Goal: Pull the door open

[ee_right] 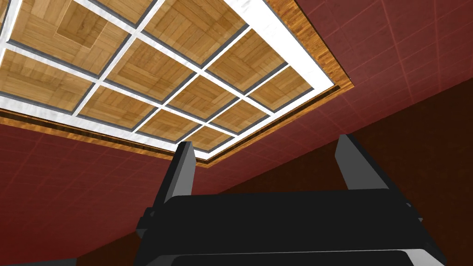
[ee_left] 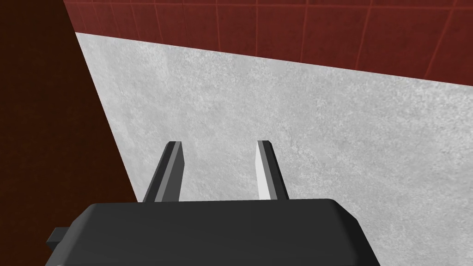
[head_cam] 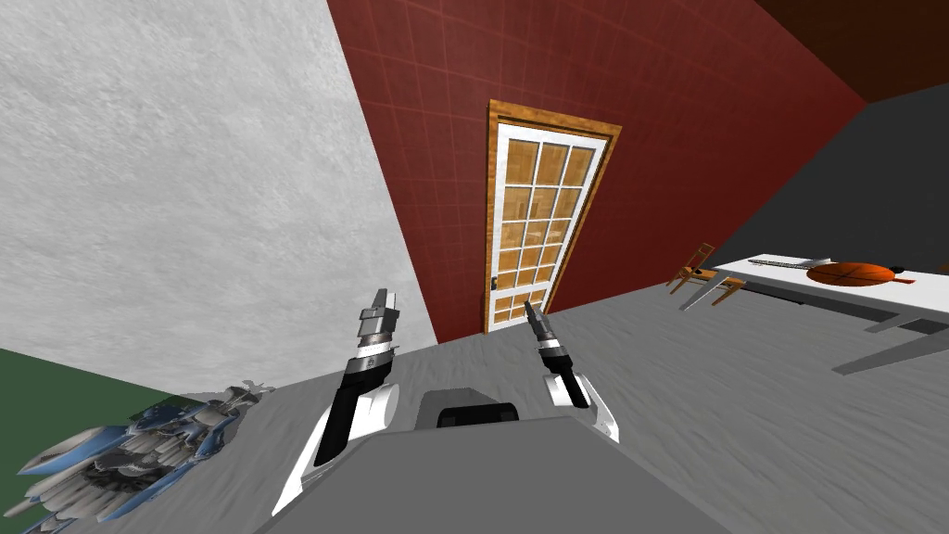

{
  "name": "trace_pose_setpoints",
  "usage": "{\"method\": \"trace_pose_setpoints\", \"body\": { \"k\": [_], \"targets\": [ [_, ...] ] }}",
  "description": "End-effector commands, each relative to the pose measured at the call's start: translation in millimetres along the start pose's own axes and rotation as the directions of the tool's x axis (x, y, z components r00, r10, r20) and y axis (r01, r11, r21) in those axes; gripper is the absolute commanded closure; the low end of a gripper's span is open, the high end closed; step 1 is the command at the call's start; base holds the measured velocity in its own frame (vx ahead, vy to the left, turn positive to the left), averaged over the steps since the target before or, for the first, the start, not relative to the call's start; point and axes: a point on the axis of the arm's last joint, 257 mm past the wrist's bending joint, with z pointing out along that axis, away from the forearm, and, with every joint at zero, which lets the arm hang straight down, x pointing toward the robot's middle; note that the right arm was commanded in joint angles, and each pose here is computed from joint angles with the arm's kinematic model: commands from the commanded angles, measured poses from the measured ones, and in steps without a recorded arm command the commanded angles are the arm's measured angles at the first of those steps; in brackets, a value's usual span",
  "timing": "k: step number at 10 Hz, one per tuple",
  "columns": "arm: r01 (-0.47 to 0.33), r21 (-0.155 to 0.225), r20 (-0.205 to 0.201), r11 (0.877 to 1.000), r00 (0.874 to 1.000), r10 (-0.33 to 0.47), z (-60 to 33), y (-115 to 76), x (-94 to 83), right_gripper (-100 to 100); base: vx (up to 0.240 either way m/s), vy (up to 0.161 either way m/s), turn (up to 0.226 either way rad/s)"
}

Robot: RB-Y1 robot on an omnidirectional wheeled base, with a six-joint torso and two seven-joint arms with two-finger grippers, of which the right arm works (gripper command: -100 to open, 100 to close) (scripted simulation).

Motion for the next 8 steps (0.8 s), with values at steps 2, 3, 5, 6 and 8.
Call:
{"method": "trace_pose_setpoints", "body": {
  "k": [2, 3, 5, 6, 8],
  "targets": [
    [0.067, 0.019, -0.030, 0.998, 0.997, -0.066, -4.7, -18.0, 14.8, -100, 0.091, -0.007, 0.037],
    [0.093, 0.023, -0.040, 0.995, 0.995, -0.092, -5.9, -23.5, 19.6, -100, 0.092, -0.015, 0.037],
    [0.144, 0.032, -0.064, 0.989, 0.988, -0.142, -9.4, -35.4, 30.0, -100, 0.104, -0.004, 0.037],
    [0.169, 0.041, -0.082, 0.985, 0.983, -0.165, -13.2, -44.2, 37.5, -100, 0.109, -0.013, 0.042],
    [0.219, 0.049, -0.110, 0.975, 0.971, -0.213, -18.2, -56.6, 48.3, -100, 0.092, -0.018, 0.030]
  ]
}}
